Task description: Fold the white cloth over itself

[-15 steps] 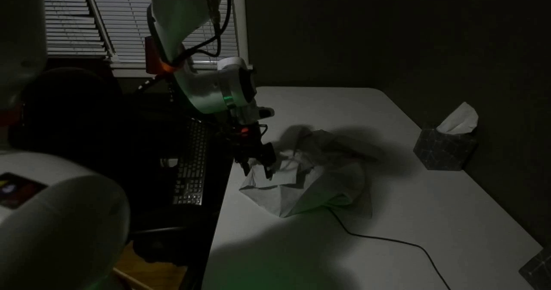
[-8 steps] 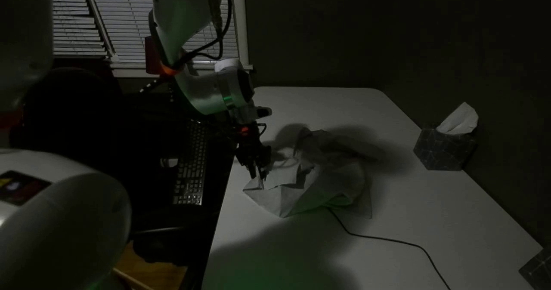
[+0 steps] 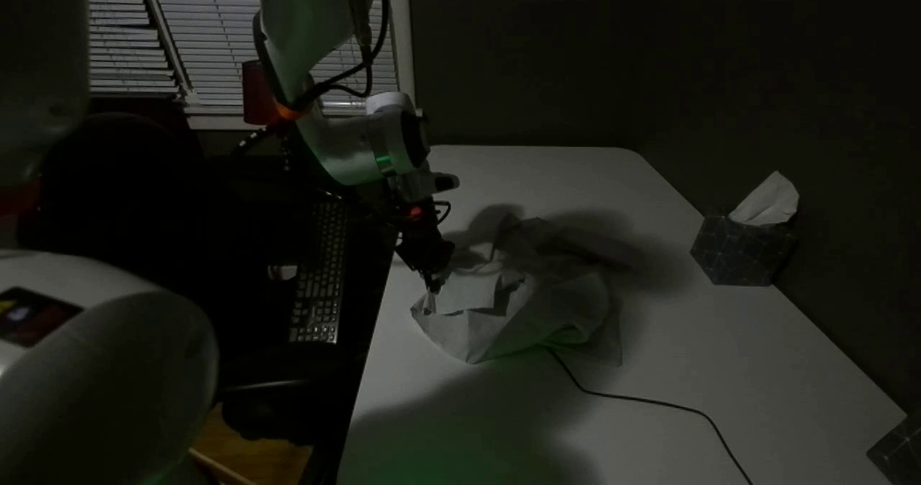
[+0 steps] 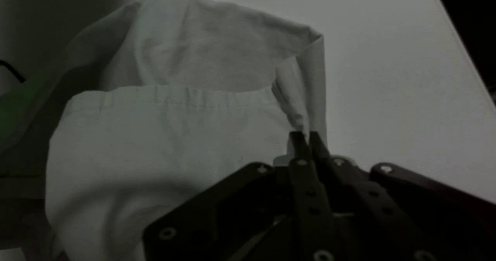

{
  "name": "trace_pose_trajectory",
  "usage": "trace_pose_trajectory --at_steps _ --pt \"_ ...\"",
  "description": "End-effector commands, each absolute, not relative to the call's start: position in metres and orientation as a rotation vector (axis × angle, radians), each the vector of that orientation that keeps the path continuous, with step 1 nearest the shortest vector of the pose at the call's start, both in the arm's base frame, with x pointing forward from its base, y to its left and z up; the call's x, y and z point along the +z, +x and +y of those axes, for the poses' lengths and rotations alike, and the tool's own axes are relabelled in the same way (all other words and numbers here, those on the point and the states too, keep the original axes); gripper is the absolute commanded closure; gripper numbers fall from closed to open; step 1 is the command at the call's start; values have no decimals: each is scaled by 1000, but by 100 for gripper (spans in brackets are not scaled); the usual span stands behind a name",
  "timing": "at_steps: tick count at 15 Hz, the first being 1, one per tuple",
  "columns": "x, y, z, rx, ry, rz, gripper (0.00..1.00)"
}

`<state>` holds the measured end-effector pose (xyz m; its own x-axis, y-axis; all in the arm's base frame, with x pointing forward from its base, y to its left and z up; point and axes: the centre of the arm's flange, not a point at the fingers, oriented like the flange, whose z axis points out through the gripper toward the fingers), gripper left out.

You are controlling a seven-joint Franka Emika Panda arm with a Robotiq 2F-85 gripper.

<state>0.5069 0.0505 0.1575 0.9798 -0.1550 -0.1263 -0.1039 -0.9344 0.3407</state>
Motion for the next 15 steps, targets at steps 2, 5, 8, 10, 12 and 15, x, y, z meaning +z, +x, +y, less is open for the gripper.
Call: trace_pose_trajectory --at_steps 2,5,8,10,12,15 --pt "203 490 50 -227 2814 -217 99" --pt "254 487 33 -104 2727 -430 99" --pt "316 492 6 42 2684 -626 99" --pt "354 505 -13 166 2643 -729 99" --pt "382 525 -30 337 2611 -770 99" --pt "388 524 -34 300 2632 -754 96"
